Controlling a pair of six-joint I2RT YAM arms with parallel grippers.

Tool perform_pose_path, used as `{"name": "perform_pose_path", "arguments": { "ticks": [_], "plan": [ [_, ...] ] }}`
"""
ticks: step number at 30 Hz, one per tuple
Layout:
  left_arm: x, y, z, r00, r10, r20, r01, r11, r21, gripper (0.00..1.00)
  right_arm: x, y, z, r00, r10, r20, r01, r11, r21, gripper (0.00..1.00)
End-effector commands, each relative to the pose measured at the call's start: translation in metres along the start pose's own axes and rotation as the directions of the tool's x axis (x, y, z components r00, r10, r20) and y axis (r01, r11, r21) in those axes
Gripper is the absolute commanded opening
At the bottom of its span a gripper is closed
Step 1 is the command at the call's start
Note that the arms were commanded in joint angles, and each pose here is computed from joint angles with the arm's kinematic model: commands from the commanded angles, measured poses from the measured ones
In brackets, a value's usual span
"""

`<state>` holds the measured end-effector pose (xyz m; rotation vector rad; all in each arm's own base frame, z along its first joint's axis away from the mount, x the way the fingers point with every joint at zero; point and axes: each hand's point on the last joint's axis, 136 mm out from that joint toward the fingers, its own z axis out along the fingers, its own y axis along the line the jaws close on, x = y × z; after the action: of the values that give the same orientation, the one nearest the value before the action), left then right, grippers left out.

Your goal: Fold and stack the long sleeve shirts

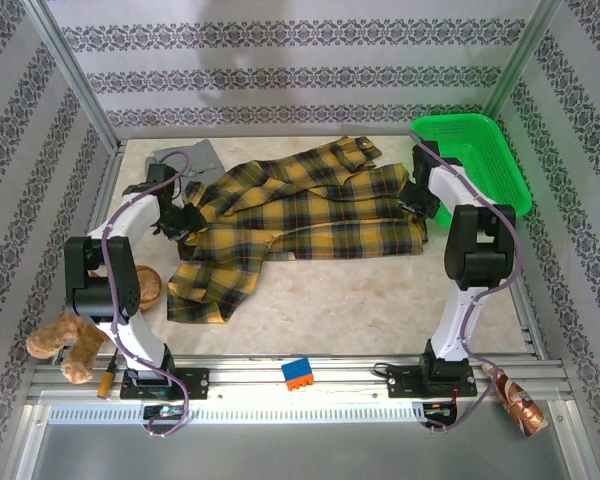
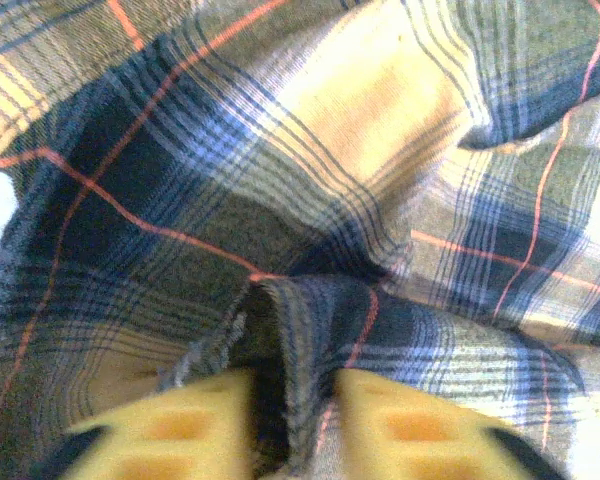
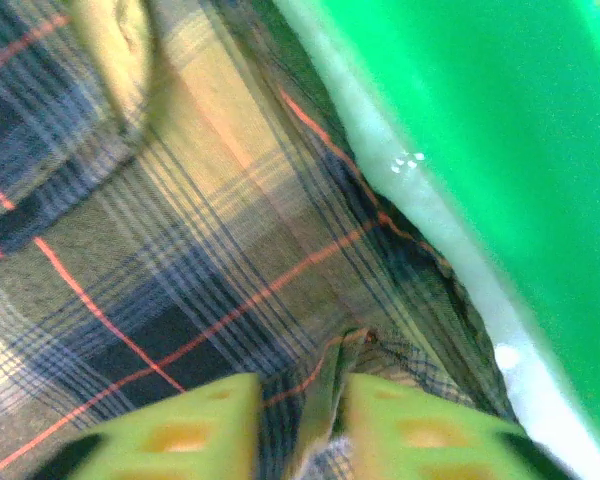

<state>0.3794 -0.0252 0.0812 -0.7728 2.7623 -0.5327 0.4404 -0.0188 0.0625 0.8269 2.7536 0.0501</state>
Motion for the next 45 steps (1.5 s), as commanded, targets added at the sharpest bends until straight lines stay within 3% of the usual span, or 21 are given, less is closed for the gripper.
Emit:
{"name": "perform_pose_path", "arguments": {
  "ticks": [1, 5, 7, 11, 14, 20, 26, 37, 45],
  "plan": [
    [-0.029, -0.013, -0.016, 0.995, -0.027, 0.095, 0.023, 0.999, 0.042, 0.48, -0.021, 0.015, -0.021, 0.997, -0.02, 0.079, 0.022, 0.999, -0.025, 0.47],
    [-0.038, -0.033, -0.05, 0.988, -0.035, 0.153, 0.021, 0.995, 0.097, 0.69, -0.038, 0.034, -0.069, 0.98, -0.045, 0.193, 0.066, 0.992, -0.106, 0.63],
    [-0.036, -0.04, -0.072, 0.983, -0.025, 0.18, 0.005, 0.994, 0.112, 0.88, -0.038, 0.042, -0.095, 0.968, -0.077, 0.238, 0.112, 0.984, -0.138, 0.69],
    [-0.013, -0.037, -0.106, 0.982, 0.016, 0.19, -0.033, 0.996, 0.086, 0.99, -0.012, 0.058, -0.126, 0.952, -0.154, 0.263, 0.21, 0.957, -0.2, 0.74],
    [0.018, -0.021, -0.114, 0.99, 0.051, 0.132, -0.056, 0.998, 0.039, 0.99, 0.022, 0.075, -0.127, 0.948, -0.22, 0.232, 0.28, 0.921, -0.27, 0.74],
    [0.099, 0.026, -0.108, 0.996, 0.058, -0.061, -0.061, 0.996, -0.059, 0.99, 0.11, 0.103, -0.091, 0.913, -0.393, 0.112, 0.407, 0.85, -0.335, 0.71],
    [0.163, 0.065, -0.095, 0.982, -0.012, -0.19, -0.013, 0.992, -0.128, 0.98, 0.17, 0.133, -0.081, 0.821, -0.561, 0.109, 0.557, 0.743, -0.37, 0.77],
    [0.201, 0.074, -0.061, 0.96, -0.075, -0.269, 0.024, 0.981, -0.191, 0.92, 0.177, 0.135, -0.103, 0.791, -0.586, 0.176, 0.602, 0.692, -0.398, 0.79],
    [0.217, 0.081, -0.022, 0.943, -0.199, -0.265, 0.149, 0.969, -0.195, 0.87, 0.178, 0.129, -0.11, 0.797, -0.573, 0.19, 0.596, 0.694, -0.404, 0.79]
  ]
}}
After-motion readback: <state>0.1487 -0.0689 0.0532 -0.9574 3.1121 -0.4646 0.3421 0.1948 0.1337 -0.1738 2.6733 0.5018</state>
